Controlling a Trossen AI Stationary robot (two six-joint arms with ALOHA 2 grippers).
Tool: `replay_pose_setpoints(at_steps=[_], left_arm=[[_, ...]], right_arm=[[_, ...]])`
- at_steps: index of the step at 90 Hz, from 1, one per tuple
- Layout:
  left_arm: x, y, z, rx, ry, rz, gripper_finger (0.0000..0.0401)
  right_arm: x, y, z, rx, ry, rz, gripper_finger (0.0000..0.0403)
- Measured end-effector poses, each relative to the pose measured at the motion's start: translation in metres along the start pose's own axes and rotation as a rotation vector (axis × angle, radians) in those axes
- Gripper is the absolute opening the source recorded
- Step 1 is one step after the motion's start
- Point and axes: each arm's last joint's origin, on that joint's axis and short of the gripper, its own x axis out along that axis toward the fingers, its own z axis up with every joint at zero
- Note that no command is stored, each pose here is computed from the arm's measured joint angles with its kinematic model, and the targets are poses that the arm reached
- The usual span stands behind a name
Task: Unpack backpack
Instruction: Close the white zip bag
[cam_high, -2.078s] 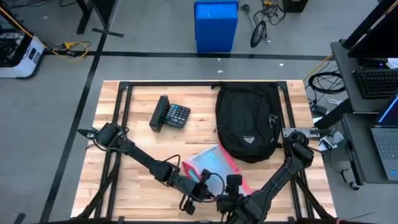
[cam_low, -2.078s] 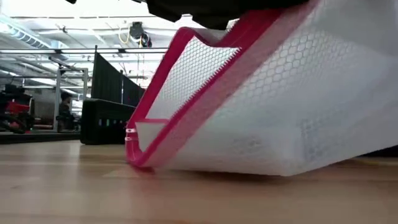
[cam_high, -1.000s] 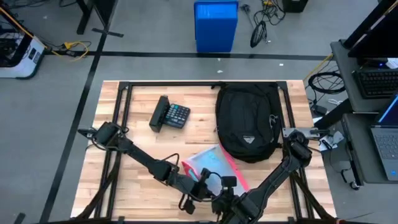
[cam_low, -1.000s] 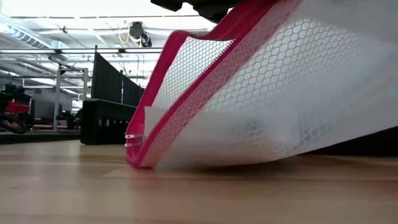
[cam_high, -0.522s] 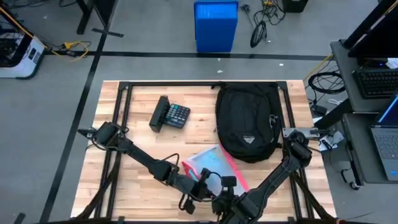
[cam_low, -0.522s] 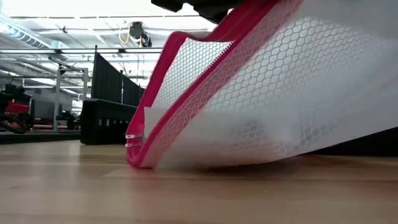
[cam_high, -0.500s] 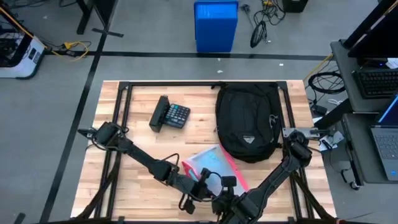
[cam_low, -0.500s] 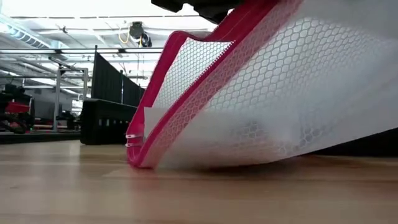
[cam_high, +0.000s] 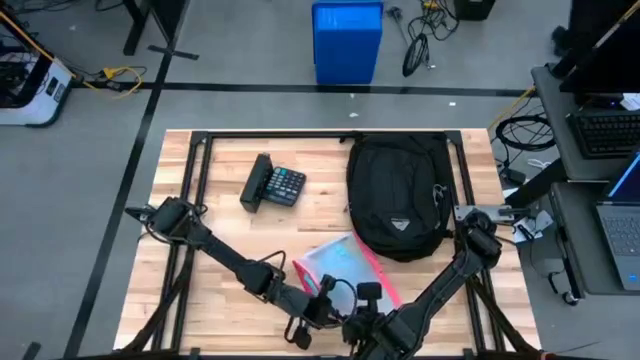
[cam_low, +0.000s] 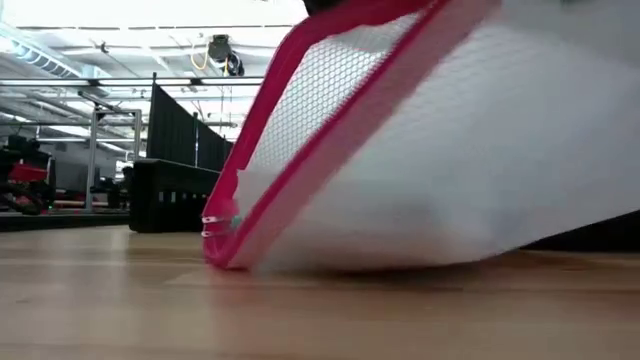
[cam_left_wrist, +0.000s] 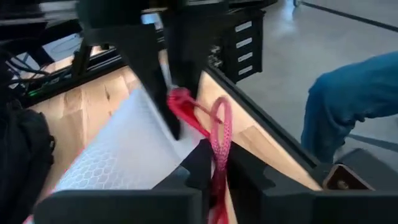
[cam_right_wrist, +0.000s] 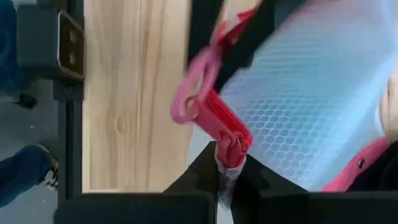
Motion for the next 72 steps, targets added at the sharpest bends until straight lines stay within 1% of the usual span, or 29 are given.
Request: replay_pose_setpoints(at_steps=[7, 14, 21, 38, 50, 60, 72], left_arm=[[0.000, -0.001, 0.000, 0.000, 0.000, -0.006, 0.0053], [0.000, -0.001, 0.000, 0.001, -0.003, -0.022, 0.0055], [0.000, 0.000, 0.000, 0.003, -0.003, -0.022, 0.0046], [0.000, 0.000, 0.000, 0.006, -0.003, -0.022, 0.0005], [0.000, -0.002, 0.000, 0.008, -0.004, -0.025, 0.0003], [-0.001, -0.005, 0.001, 0.011, -0.005, -0.031, 0.0001], [-0.004, -0.011, 0.004, 0.017, -0.011, -0.066, 0.0001]], right_arm=[[0.000, 0.000, 0.000, -0.002, 0.002, 0.000, 0.0000], [0.000, 0.000, 0.000, -0.002, 0.002, -0.002, 0.0000], [0.000, -0.001, 0.000, -0.001, 0.002, -0.004, 0.0000], [0.000, -0.001, 0.000, -0.002, 0.000, -0.005, 0.0000], [0.000, -0.001, 0.000, -0.003, -0.002, -0.007, 0.0000], [0.000, -0.002, -0.001, -0.003, 0.001, -0.032, 0.0000], [0.001, -0.003, -0.001, -0.002, -0.003, -0.044, 0.0000]])
